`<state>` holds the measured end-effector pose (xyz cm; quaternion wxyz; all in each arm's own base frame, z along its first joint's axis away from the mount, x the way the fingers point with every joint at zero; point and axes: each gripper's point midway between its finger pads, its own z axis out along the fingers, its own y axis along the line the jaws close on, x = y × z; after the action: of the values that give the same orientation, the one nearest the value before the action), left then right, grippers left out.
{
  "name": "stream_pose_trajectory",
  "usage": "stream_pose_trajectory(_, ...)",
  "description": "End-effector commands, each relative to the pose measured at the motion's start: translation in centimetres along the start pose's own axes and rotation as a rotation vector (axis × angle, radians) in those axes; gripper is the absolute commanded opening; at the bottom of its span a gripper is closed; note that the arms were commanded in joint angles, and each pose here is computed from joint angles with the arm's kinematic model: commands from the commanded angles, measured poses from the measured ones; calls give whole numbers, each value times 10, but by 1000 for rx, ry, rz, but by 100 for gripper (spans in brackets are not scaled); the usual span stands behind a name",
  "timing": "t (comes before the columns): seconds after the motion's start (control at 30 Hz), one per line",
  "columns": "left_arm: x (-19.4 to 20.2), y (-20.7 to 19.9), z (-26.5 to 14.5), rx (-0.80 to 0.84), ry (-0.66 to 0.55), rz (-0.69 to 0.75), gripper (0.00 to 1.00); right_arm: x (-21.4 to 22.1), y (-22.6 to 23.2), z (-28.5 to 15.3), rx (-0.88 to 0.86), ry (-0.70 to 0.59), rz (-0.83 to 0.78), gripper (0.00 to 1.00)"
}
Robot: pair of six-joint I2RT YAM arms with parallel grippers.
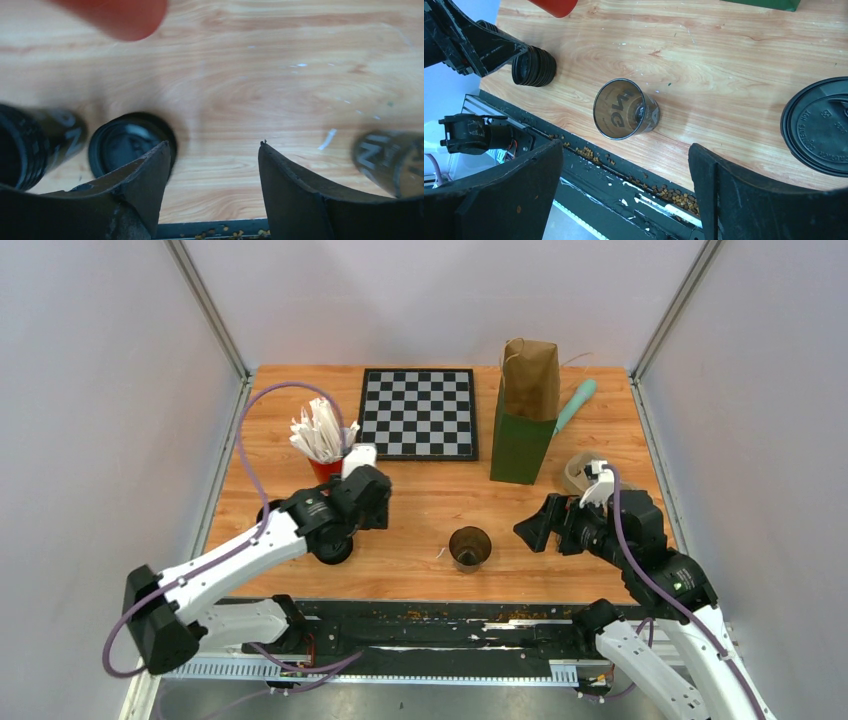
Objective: Pack the takeout coffee
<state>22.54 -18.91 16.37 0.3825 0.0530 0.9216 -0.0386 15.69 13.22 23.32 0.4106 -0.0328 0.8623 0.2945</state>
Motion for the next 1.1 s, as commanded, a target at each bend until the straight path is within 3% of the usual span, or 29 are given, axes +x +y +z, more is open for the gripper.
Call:
stream_pose_trajectory(0.0,5,43,-2,-50,-27,-193,69,-12,11,3,-49,-39,8,95)
stream_pose_trajectory(0.23,29,77,8,-106,7,-250,55,-11,13,10,-66,-33,20,95)
stream_pose_trajectory(0.6,53,80,40,-91,66,-257,43,-14,8,6,-36,-62,24,94)
stream_pose_trajectory(1.07,60,83,41,-86,61,-235,24,-9,9,13,-43,-25,25,94)
